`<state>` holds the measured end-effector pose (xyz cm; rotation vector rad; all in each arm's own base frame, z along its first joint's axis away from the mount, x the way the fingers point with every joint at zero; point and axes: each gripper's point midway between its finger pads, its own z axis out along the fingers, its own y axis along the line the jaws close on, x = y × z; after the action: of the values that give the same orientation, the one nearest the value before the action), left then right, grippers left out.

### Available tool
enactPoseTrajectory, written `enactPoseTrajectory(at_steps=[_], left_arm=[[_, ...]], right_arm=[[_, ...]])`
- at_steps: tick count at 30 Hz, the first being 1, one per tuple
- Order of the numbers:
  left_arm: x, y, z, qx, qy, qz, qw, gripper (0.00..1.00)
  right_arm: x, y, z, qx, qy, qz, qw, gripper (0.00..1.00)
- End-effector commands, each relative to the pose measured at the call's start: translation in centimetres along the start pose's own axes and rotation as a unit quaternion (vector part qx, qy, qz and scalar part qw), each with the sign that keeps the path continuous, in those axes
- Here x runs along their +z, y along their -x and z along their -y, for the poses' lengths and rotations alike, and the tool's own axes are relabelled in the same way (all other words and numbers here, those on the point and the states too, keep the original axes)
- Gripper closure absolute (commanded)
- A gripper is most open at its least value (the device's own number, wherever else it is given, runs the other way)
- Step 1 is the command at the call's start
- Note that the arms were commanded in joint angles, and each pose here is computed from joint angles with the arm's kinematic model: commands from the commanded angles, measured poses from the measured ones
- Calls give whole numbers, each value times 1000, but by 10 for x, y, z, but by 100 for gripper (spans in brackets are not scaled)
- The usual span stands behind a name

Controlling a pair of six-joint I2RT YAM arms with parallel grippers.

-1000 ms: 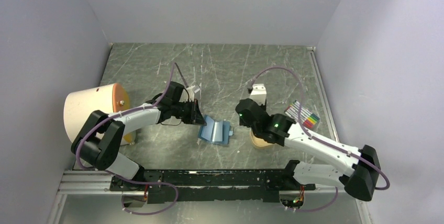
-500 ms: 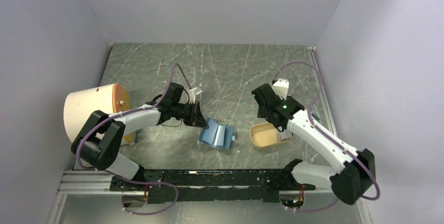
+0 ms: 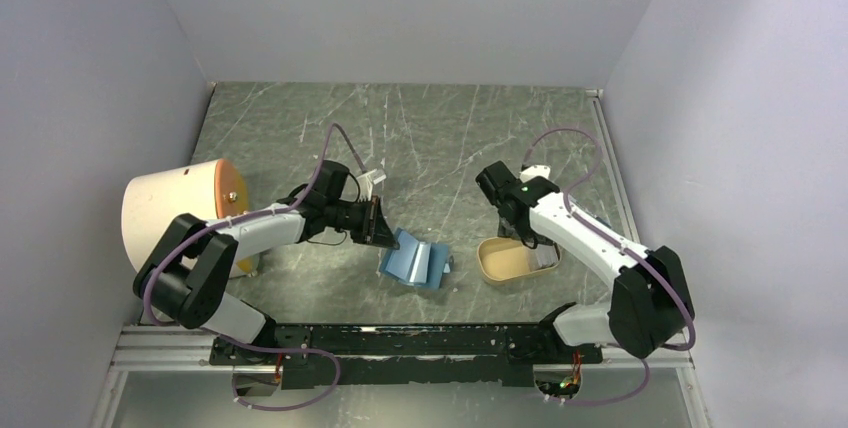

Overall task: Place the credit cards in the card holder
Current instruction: Open the card holder at the center of the board.

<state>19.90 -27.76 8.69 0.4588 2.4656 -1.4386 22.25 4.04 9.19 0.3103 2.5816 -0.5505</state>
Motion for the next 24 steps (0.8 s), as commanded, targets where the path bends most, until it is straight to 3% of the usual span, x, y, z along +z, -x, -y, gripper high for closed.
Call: enactPoseTrajectory(at_steps=[1, 5, 12, 15, 19, 24], left_arm=[[-6, 2, 13, 17, -25, 8, 1000, 91], [-5, 1, 13, 13, -29, 5, 999, 91], [-5, -1, 13, 14, -30, 7, 999, 91], [-6, 0, 13, 16, -26, 9, 999, 91], [-7, 2, 12, 20, -21, 12, 1000, 91], [-7, 2, 15, 22, -27, 12, 999, 91]], right_arm=[[-4, -10, 18, 38, -23, -3, 999, 29], [-7, -4, 27, 91, -18, 22, 995, 27], [-9, 14, 2, 169, 93, 29, 981, 12], [-21, 3, 0, 289, 114, 3, 951, 13], [-30, -23, 22, 447, 50, -49, 892, 16], [-17, -30, 27, 485, 46, -26, 873, 12]])
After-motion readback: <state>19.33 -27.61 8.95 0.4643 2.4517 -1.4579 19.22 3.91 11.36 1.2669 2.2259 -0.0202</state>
